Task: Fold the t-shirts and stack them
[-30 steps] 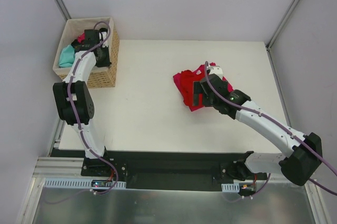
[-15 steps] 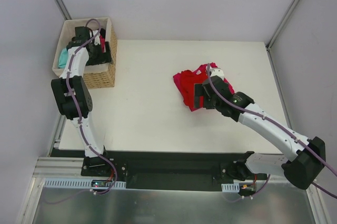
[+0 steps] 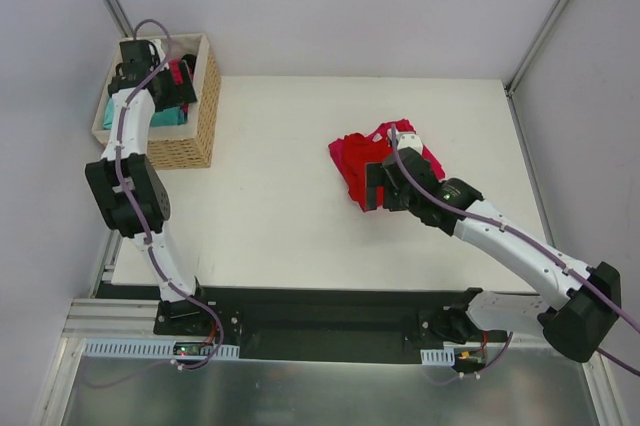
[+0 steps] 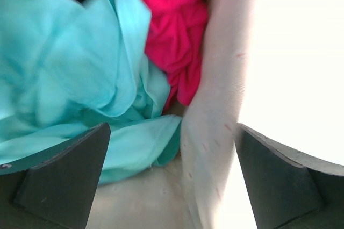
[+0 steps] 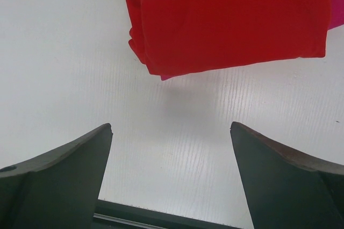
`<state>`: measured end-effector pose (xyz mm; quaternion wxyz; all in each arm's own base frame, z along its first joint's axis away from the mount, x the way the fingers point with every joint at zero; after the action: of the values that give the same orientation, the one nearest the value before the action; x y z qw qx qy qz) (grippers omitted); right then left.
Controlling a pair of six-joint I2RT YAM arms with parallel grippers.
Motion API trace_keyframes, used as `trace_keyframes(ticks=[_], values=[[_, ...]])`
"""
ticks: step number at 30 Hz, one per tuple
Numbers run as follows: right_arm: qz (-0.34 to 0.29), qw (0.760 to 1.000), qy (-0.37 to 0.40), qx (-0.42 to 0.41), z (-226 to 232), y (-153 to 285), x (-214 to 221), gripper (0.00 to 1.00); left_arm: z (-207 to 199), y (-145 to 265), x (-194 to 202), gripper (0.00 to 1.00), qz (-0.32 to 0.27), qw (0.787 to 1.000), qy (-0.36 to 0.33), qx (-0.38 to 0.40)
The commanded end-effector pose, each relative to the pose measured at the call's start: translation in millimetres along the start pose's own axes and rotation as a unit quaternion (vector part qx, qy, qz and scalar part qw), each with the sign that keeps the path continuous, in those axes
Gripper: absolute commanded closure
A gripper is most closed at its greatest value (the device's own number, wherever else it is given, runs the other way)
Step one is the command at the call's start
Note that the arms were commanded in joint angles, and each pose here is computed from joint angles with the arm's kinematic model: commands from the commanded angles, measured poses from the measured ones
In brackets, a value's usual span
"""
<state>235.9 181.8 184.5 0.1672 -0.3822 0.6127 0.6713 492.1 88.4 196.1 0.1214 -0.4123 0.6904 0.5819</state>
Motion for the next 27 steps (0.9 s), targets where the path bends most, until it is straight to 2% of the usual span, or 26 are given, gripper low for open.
trace_keyframes(ticks=[1, 4, 7, 10, 11, 12, 14, 15, 18, 21, 22, 23, 27], values=[[-0.022, 1.0, -0.008, -0.006, 2.5, 8.2, -4.7, 0.04, -57.2, 129.3, -85.5, 0.01, -0.192, 0.98, -0.004, 0.055], [-0.026, 1.0, -0.006, -0.011, 6.8, 9.6, -4.4, 0.04, -96.5, 179.8, -83.9, 0.01, -0.229, 0.97, -0.027, 0.079], [-0.027, 1.0, -0.004, -0.014, 10.4, 9.8, -4.0, 0.04, -121.5, 211.8, -63.7, 0.01, -0.227, 0.97, -0.04, 0.078], [-0.024, 1.0, -0.003, -0.012, 11.7, 8.0, -1.9, 0.04, -134.8, 218.0, -11.6, 0.01, -0.156, 0.985, 0.001, 0.075], [-0.024, 1.0, -0.002, -0.005, 9.4, 7.1, -1.2, 0.04, -134.0, 215.9, 5.3, 0.01, -0.134, 0.988, 0.013, 0.072], [-0.025, 1.0, -0.001, 0.001, 7.5, 7.1, -2.1, 0.04, -125.3, 195.8, 40.7, 0.01, -0.087, 0.995, 0.02, 0.053], [-0.026, 1.0, 0.002, 0.017, 3.2, 6.8, -3.3, 0.04, -132.6, 201.4, 80.9, 0.01, -0.066, 0.995, 0.038, 0.061], [-0.028, 0.999, 0.006, 0.019, 2.5, 7.0, -5.3, 0.04, -117.1, 184.8, 107.0, 0.01, -0.055, 0.998, 0.032, 0.014], [-0.007, 0.999, 0.019, 0.041, 3.3, -7.1, -5.4, 0.04, -117.4, 176.4, 162.3, 0.01, -0.02, 1.0, 0.022, -0.003], [0.024, 0.997, 0.029, 0.069, 6.9, -27.6, -13.0, 0.04, -123.6, 175.8, 203.9, 0.01, 0.012, 1.0, 0.011, 0.005], [0.013, 0.997, 0.02, 0.068, 8.2, -31.7, -27.6, 0.04, -126.8, 176.4, 209.9, 0.01, 0.011, 1.0, 0.005, 0.009], [0.032, 0.996, 0.024, 0.075, 10.2, -47.8, -24.3, 0.04, -134.8, 179.9, 221.1, 0.01, 0.015, 1.0, -0.011, 0.018], [0.044, 0.996, -0.002, 0.071, 4.7, -84.8, -46.2, 0.04, -145.7, 182.1, 245.6, 0.01, 0.032, 0.998, -0.033, 0.034]])
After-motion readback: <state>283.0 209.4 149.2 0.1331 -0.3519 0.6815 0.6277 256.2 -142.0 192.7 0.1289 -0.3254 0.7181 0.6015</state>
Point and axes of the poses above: each gripper's point midway between its finger pads, its own y axis back along the fingers, its own z axis along the line the jaws close on, x = y × z, the point moved 2 cm from there along y, back along the fingers, and after that the axes turned 11 degrees about y, right-handed, at the moved point
